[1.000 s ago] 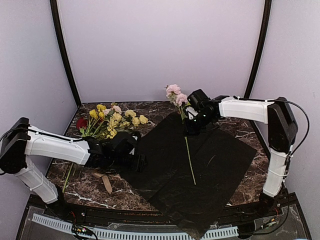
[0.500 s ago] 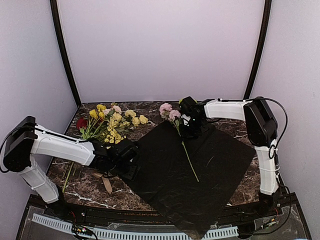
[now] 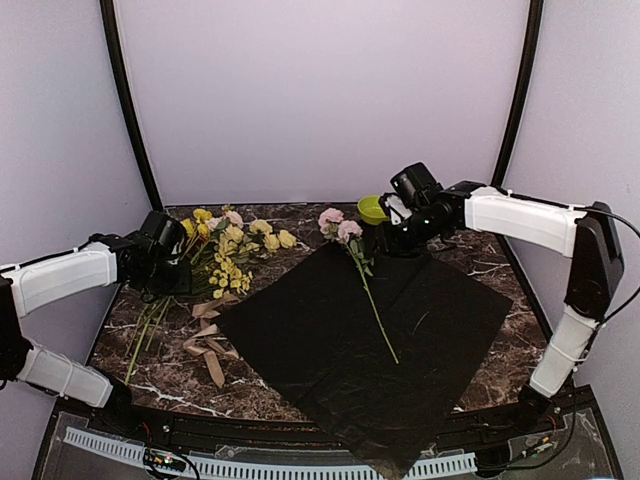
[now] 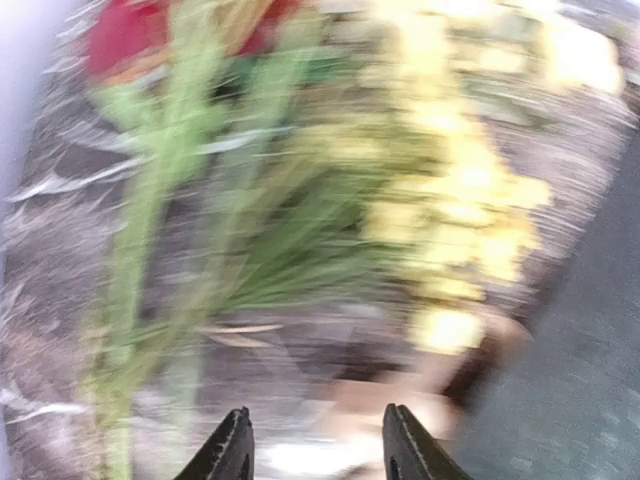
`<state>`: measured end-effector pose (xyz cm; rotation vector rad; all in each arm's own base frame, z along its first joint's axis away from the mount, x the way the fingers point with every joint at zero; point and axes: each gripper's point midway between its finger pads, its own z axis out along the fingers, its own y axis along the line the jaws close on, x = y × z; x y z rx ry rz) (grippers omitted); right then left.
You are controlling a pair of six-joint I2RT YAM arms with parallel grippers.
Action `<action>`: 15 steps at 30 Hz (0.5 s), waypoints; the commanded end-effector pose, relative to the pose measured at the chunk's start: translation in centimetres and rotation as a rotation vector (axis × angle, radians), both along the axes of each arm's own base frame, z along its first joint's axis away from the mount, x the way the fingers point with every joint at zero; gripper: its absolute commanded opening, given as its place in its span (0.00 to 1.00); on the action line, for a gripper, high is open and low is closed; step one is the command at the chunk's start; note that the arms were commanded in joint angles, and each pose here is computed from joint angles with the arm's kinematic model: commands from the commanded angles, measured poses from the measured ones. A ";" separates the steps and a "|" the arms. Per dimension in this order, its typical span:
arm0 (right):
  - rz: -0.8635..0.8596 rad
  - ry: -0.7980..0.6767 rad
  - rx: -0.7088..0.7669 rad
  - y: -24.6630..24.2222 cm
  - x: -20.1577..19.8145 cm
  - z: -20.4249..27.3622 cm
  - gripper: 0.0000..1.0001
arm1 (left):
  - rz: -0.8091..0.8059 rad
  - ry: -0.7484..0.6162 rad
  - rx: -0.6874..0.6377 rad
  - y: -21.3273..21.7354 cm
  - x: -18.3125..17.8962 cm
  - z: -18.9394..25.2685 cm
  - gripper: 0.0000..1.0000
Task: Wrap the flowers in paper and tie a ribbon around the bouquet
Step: Place the fake flower on the flattened wrapping paper, then pick up the fake flower from the corner of the board.
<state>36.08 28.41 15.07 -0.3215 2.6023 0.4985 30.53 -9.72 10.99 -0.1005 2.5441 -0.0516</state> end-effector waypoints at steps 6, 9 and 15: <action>0.092 0.038 0.010 0.5 -4.5 -1.6 0.41 | 0.107 0.245 0.117 7.3 -2.8 -5.1 0.58; 0.104 0.048 -0.008 0.4 -5.0 -2.0 0.41 | 0.111 0.271 0.138 7.7 -2.3 -6.0 0.56; 0.120 0.054 -0.008 0.4 -5.9 -2.4 0.42 | 0.134 0.292 0.204 8.8 -1.6 -6.5 0.47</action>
